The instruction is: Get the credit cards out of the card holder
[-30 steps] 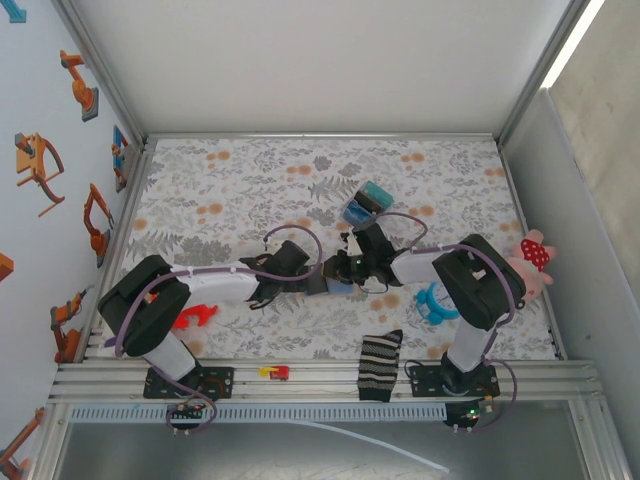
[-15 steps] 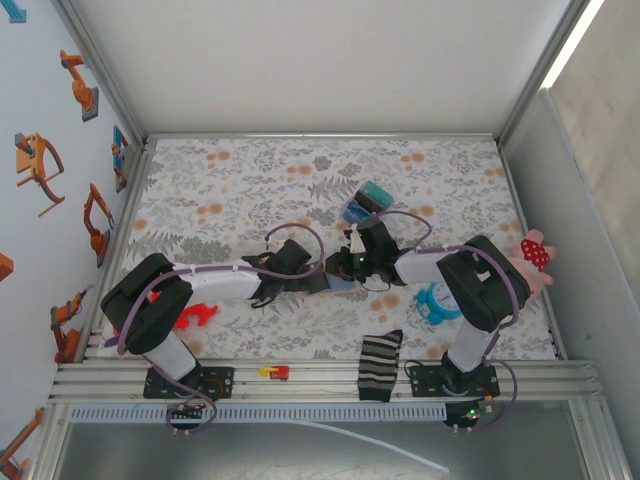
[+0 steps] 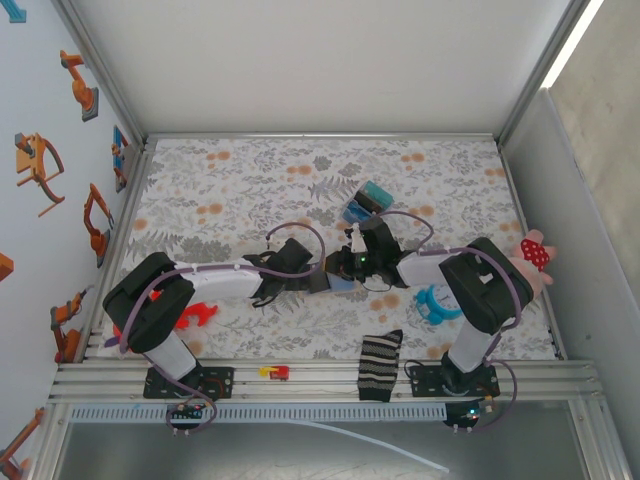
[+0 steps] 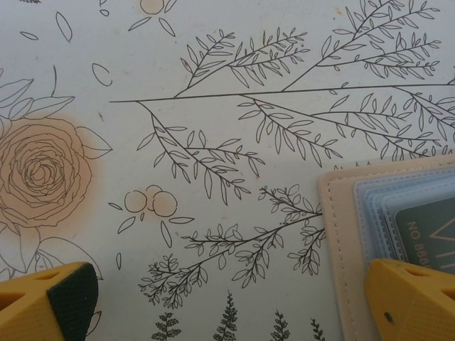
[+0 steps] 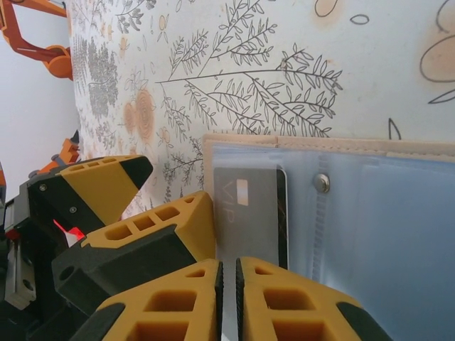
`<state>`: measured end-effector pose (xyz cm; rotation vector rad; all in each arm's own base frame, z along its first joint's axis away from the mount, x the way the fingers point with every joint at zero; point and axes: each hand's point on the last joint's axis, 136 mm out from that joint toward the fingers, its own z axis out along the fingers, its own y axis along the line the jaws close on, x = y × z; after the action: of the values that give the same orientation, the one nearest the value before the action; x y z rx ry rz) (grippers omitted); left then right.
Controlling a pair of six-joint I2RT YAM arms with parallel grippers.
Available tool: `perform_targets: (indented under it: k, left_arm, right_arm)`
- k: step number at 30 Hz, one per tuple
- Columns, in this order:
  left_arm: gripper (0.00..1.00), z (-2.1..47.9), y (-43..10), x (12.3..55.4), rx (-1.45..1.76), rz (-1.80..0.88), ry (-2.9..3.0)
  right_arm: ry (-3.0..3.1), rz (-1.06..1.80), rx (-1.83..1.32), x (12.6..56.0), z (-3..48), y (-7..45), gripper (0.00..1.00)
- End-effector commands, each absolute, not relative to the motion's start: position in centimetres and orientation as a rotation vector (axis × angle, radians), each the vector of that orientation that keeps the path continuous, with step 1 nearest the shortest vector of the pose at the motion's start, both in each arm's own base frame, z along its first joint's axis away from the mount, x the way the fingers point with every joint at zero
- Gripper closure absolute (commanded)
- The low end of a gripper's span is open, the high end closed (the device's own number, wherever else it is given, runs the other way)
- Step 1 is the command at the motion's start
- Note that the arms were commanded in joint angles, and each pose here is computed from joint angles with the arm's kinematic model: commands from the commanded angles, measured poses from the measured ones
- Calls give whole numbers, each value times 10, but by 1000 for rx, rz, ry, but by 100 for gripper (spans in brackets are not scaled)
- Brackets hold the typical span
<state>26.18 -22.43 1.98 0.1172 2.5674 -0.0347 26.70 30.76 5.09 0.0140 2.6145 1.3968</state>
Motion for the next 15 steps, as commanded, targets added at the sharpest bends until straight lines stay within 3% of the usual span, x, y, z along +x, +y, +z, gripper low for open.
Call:
perform_targets:
  k: [1,9,15]
  left_arm:
    - [3,7,-214,252,142,50,2619]
    - [3,7,-213,252,142,54,2618]
    - [3,6,-213,252,142,54,2620]
  right_arm:
    - [2608,1400,21,268,48,306,84]
    - [2708,1188,20,266,31,287,80]
    - [2703,1228,14,264,31,291,80]
